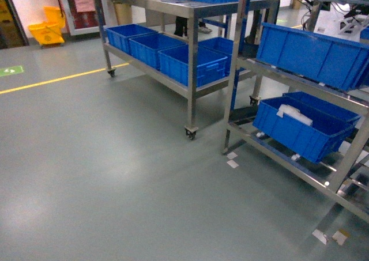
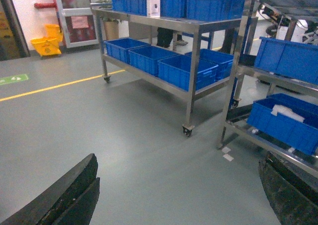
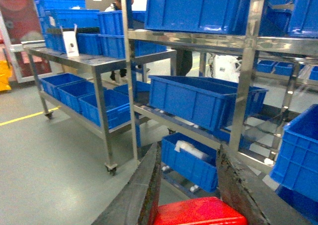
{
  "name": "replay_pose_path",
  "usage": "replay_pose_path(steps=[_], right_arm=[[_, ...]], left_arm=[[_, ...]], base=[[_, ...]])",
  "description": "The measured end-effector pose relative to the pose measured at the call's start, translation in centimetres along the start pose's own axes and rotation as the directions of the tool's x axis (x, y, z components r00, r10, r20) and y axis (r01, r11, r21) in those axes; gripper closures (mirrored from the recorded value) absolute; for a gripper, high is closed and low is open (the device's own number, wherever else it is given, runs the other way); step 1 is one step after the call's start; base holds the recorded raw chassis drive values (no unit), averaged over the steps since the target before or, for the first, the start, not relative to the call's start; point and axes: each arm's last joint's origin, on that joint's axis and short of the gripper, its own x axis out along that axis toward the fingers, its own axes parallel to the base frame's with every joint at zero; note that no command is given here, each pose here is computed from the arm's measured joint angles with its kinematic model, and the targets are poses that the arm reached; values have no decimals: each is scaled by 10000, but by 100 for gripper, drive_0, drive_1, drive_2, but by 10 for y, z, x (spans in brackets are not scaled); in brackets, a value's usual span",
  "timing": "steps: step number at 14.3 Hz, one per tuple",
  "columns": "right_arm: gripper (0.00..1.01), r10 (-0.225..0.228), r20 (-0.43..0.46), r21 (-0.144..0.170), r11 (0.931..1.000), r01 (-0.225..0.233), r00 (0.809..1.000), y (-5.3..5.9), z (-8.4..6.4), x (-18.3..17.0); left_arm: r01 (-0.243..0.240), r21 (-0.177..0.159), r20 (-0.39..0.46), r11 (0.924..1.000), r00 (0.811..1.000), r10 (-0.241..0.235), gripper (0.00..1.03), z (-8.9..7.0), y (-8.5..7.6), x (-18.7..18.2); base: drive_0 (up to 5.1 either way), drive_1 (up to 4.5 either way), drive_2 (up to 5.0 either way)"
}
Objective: Pick red block from blue box to shelf
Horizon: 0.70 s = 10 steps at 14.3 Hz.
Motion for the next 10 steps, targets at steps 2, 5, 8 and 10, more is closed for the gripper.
replay_pose_path(steps=[2, 5, 8, 10], right_arm=[[73, -23, 12, 0, 10000, 23, 10000, 0, 0, 0], [73, -8, -26, 0, 10000, 8, 10000, 0, 0, 0], [73, 30, -20, 0, 10000, -30, 10000, 0, 0, 0], [73, 26, -24, 0, 10000, -26, 10000, 0, 0, 0]], left_arm=[[15, 0, 4, 10000, 10000, -15, 5, 0, 0, 0], [4, 0, -4, 10000, 10000, -4, 5, 0, 0, 0], [-15, 0, 11, 10000, 10000, 15, 5, 0, 0, 0], [-15, 0, 15, 10000, 10000, 15, 5, 0, 0, 0]], base=[[-100, 307, -508], [-100, 307, -508], [-100, 307, -508], [-100, 307, -508]])
